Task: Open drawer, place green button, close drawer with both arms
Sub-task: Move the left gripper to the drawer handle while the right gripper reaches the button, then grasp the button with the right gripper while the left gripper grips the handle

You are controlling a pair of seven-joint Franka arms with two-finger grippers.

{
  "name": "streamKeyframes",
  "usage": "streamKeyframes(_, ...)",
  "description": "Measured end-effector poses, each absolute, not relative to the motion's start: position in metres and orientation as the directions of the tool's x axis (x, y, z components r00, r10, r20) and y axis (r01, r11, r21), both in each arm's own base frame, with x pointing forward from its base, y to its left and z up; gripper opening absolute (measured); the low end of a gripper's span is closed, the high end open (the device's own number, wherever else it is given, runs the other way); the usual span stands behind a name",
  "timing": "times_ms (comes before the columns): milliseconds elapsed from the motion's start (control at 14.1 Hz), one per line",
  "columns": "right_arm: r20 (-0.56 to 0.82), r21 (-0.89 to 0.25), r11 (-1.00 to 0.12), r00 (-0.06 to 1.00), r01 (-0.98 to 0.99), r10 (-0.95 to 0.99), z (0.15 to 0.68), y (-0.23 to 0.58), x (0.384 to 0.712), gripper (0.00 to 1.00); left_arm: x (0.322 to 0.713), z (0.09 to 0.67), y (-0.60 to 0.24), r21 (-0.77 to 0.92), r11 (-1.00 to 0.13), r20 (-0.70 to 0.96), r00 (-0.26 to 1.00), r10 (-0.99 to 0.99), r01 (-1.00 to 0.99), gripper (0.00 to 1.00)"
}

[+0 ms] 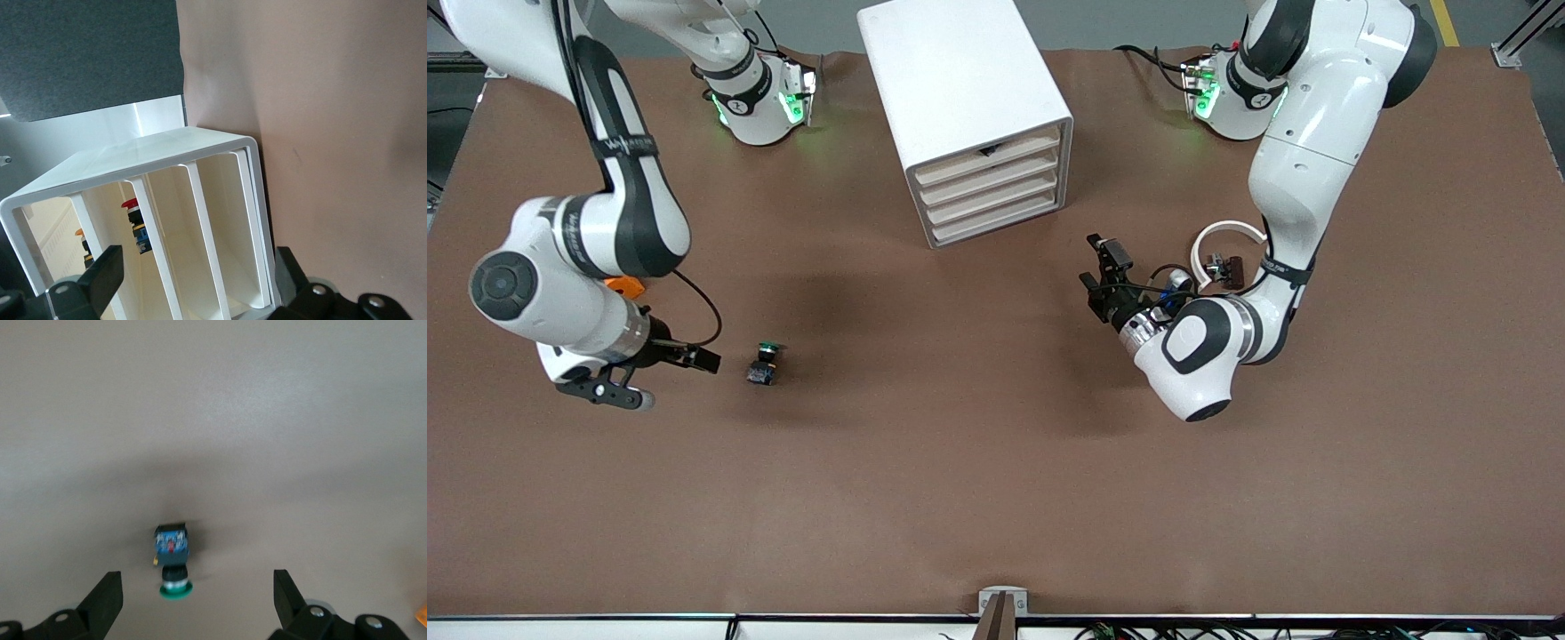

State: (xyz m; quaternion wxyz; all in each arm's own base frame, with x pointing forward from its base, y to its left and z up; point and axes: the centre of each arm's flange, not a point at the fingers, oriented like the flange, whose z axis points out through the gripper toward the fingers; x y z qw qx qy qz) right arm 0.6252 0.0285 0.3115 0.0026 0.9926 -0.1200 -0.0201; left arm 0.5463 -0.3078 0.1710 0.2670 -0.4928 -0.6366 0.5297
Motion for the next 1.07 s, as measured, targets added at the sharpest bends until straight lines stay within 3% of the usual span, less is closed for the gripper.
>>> streamKeyframes(213, -0.031, 0.012, -0.971, 0.971, -0.237, -0.237, 0.273, 0.030, 0.631, 1.00, 0.538, 0.164, -0.319, -0.947, -0.035, -0.158, -0.369, 0.916, 0.320, 0.96)
streamKeyframes(426, -0.023, 0.009, -0.971, 0.971, -0.238, -0.238, 0.250, 0.032, 0.633, 1.00, 0.531, 0.156, -0.326, -0.952, -0.034, -0.149, -0.363, 0.920, 0.304, 0.67)
streamKeyframes(1065, 0.000, -0.055, -0.959, 0.960, -0.278, -0.279, 0.201, 0.054, 0.617, 1.00, 0.497, 0.141, -0.370, -0.963, -0.060, -0.142, -0.303, 0.942, 0.264, 0.66)
